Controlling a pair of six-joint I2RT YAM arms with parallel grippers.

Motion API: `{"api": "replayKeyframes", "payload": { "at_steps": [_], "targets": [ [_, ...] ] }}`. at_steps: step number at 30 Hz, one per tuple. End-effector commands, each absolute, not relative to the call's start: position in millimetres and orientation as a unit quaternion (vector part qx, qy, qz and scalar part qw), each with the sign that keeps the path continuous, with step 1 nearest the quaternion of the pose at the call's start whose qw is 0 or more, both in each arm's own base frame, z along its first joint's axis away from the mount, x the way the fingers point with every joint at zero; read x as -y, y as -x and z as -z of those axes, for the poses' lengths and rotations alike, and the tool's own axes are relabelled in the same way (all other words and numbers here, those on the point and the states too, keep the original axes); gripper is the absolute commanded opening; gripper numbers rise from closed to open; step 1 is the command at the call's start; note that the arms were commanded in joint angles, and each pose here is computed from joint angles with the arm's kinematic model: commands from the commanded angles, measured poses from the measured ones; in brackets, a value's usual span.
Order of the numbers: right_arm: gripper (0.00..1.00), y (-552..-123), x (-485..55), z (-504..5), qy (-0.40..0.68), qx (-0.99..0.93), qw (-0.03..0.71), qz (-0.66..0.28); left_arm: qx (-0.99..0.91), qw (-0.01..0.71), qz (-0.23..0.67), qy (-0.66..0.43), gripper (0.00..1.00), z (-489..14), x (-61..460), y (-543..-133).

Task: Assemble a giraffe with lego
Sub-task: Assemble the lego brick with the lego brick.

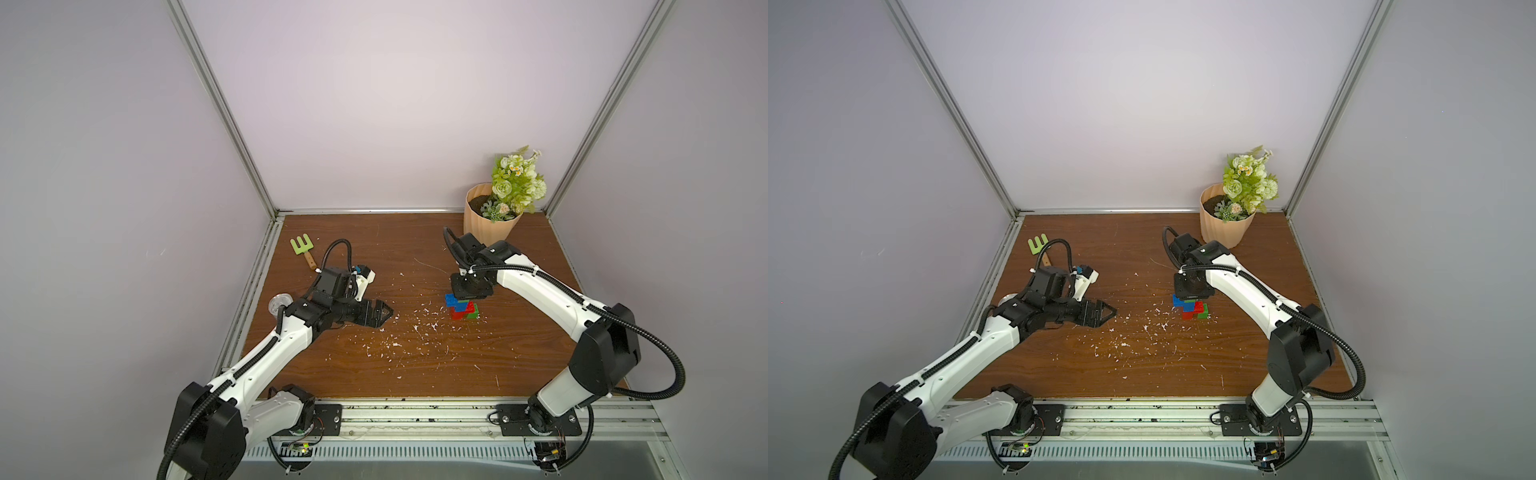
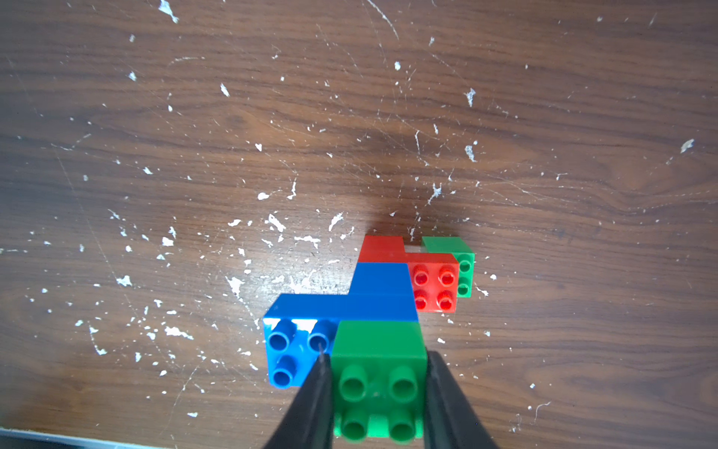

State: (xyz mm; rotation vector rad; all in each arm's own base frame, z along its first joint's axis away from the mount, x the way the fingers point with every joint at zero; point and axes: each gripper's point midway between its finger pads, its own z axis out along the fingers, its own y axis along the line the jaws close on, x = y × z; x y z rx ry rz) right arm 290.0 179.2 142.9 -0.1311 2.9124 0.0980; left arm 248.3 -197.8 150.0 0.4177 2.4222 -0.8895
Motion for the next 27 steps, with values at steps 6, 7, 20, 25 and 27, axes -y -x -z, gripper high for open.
{"api": "replayKeyframes", "payload": {
  "at_steps": [6,7,20,25,27],
  "targets": [
    [0.28,-261.4,-151.6,-104.8,0.057,-0.997,0.025,0.042,-0.894,0.257,0.330,-0.161,0.99,-150.0,199.5,-242.9],
    [0.29,-261.8,-151.9,-104.8,0.057,-0.997,0.024,0.041,-0.894,0.257,0.331,-0.161,0.99,-150.5,199.6,-243.1],
    [0.40,-285.3,-175.7,-143.3,0.046,-0.993,0.101,-0.028,-0.895,0.255,0.330,-0.161,1.00,-148.6,199.9,-243.3],
    [0.50,-293.0,-180.3,-153.0,0.050,-0.990,0.123,-0.039,-0.896,0.252,0.330,-0.160,1.00,-146.9,200.1,-243.3],
    [0.52,-297.2,-181.4,-159.4,0.049,-0.989,0.135,-0.042,-0.896,0.251,0.330,-0.160,1.00,-146.5,200.0,-243.4]
  ]
}}
